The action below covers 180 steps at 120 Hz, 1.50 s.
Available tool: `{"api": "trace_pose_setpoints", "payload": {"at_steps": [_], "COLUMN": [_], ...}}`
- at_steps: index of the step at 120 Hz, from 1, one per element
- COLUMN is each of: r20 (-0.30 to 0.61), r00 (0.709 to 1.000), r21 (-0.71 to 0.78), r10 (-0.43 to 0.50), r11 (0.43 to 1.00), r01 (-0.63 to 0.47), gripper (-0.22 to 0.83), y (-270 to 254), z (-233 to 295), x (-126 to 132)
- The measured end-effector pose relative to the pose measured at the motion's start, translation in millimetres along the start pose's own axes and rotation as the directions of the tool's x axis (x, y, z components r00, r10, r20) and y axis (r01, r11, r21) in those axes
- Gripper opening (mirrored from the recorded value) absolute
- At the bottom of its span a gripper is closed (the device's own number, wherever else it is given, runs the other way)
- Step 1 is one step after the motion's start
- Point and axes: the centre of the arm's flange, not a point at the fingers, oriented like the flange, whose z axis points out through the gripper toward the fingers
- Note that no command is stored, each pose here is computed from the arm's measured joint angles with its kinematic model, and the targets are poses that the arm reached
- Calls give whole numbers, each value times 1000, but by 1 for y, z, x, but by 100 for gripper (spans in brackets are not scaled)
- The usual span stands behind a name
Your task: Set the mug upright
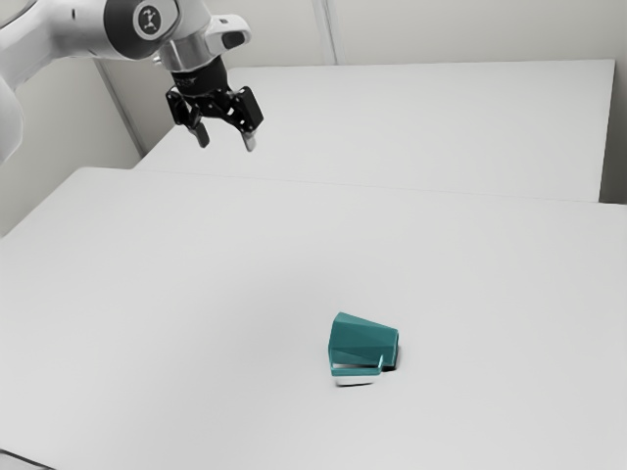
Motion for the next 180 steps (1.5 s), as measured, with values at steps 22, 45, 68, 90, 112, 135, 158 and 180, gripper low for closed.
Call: {"api": "trace_pose_setpoints", "payload": {"at_steps": [22, 45, 68, 90, 112, 135, 158, 180], "r20": [12, 65, 119, 152, 142, 116, 89, 113], "r00": [1000, 994, 985, 972, 966, 961, 955, 943], "r21": [-10, -123, -293, -441, -533, -595, -638, -664], "r10": [-16, -83, -120, -178, -217, -251, -283, -312], "r11": [1000, 988, 944, 868, 806, 757, 720, 683], "r01": [16, 90, 151, 227, 259, 270, 273, 305], "gripper": [62, 62, 62, 61, 61, 61, 61, 62], "y": [0, -3, 10, 25, 42, 46, 57, 63], "z": [-2, 20, 72, 133, 187, 225, 253, 285], "x": [-3, -31, -44, -61, -80, -93, -98, -104]}}
